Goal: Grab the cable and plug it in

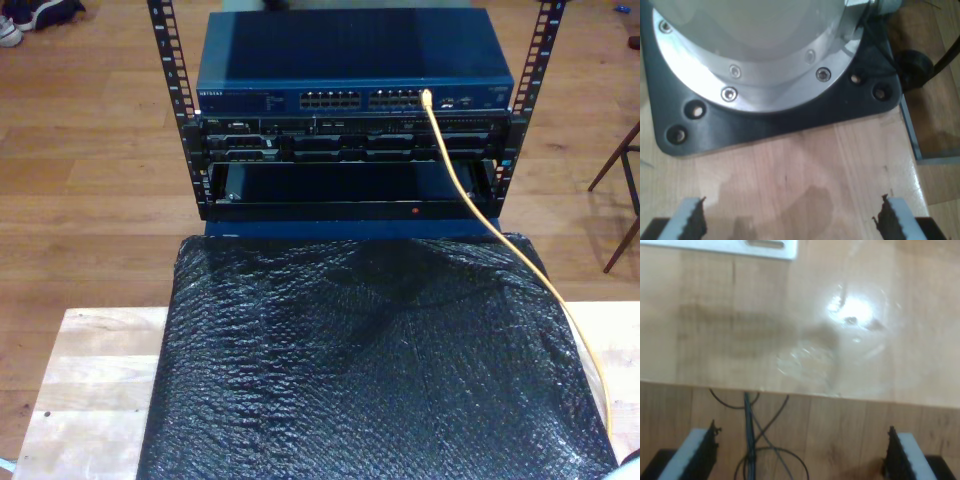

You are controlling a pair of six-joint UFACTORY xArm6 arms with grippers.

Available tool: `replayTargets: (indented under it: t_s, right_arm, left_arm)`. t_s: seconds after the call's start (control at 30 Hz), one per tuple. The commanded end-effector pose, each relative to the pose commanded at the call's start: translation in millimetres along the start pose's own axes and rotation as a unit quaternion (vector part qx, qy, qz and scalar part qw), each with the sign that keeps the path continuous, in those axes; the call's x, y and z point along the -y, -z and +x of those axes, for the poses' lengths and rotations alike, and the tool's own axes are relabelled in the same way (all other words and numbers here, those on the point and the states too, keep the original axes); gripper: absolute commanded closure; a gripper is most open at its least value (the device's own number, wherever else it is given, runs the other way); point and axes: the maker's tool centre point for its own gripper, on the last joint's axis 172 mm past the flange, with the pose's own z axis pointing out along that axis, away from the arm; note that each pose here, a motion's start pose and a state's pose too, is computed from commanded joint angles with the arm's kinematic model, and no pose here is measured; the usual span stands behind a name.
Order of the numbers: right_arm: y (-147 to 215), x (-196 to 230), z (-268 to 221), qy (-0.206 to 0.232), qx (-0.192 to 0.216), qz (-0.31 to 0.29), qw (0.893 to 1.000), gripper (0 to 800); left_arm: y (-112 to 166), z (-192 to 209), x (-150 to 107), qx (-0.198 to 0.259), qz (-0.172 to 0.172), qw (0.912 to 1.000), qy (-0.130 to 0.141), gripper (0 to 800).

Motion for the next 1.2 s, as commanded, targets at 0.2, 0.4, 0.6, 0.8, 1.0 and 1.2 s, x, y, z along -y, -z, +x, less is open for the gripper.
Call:
replayTargets:
  t_s: [0.2,0.4,0.6,0.8,1.0,1.2]
  right_arm:
    - [-18.1,13.4,8.9,0.01,-0.012,-0.008,1.0,2]
    - [-36.1,16.5,12.0,0.009,-0.01,-0.009,1.0,2]
    - [-55.6,18.5,15.3,0.008,-0.006,-0.007,1.0,2]
    - [-70.5,22.8,16.4,0.009,-0.004,-0.006,1.0,2]
    - [-80.0,27.0,17.3,0.003,0.001,-0.01,1.0,2]
    - [-86.4,29.5,11.4,-0.005,0.021,-0.01,1.0,1]
  left_arm:
    - [0.0,0.0,0.0,0.0,0.0,1.0,0.0,0]
    - [0.0,0.0,0.0,0.0,0.0,1.0,0.0,0]
    - [0.0,0.0,0.0,0.0,0.0,1.0,0.0,0]
    - [0.0,0.0,0.0,0.0,0.0,1.0,0.0,0]
    - [0.0,0.0,0.0,0.0,0.0,1.0,0.0,0]
    - [0.0,0.0,0.0,0.0,0.0,1.0,0.0,0]
